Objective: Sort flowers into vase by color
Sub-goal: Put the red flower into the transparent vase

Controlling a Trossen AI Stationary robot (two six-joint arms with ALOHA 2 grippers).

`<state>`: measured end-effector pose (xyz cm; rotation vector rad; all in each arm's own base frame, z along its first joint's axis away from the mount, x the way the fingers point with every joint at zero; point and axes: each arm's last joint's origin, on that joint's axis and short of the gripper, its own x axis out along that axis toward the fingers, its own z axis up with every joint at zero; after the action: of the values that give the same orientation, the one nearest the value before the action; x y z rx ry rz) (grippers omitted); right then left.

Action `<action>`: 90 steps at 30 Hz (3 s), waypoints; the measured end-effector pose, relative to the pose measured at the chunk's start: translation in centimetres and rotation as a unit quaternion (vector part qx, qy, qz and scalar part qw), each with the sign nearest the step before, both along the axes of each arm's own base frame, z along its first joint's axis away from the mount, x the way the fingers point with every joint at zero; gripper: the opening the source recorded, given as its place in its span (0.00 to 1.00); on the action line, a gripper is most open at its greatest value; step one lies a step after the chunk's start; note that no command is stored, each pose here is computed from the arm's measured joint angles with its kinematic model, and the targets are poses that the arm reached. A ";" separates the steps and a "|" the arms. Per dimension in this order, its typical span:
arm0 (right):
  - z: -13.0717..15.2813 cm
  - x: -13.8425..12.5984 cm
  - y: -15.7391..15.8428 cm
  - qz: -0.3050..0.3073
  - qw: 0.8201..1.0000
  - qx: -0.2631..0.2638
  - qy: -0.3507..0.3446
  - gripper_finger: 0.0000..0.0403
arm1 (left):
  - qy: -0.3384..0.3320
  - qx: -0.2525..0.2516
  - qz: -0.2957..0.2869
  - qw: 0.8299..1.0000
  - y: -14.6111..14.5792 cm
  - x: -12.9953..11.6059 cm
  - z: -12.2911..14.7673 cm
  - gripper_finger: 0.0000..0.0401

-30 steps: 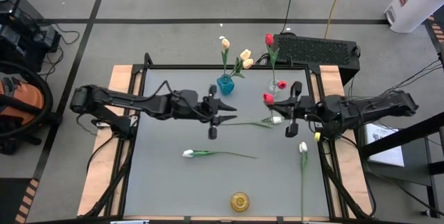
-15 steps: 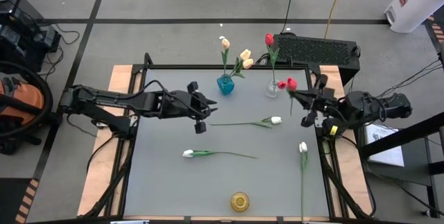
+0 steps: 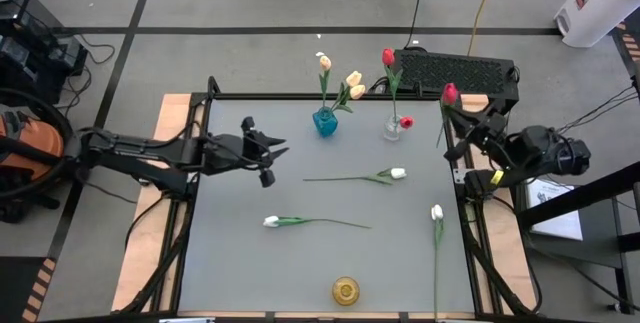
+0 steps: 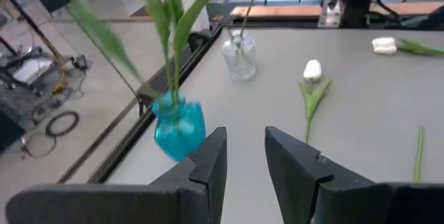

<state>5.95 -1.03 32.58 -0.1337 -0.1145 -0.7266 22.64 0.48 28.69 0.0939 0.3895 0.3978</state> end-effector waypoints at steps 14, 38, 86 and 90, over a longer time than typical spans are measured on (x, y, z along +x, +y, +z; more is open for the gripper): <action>1.9 -0.6 -0.7 -0.076 0.995 -0.035 -0.056 0.00 | -0.025 -0.008 0.008 1.000 0.1 -2.6 -4.1 0.27; 1.9 5.0 -4.6 -0.212 0.975 -0.056 -0.042 0.00 | -0.063 -0.013 -0.003 0.998 0.0 -2.5 -4.5 0.27; -0.2 3.0 -11.5 -0.009 0.997 0.043 -0.065 0.00 | -0.063 -0.014 -0.003 0.998 0.0 -2.5 -4.5 0.27; 0.0 2.9 -11.3 0.002 0.997 0.036 -0.066 0.00 | -0.063 -0.014 -0.003 0.998 0.0 -2.5 -4.5 0.27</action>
<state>8.82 -12.30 32.58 -0.0165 -0.2135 -0.7352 20.13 0.53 24.22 0.0431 0.2708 0.3909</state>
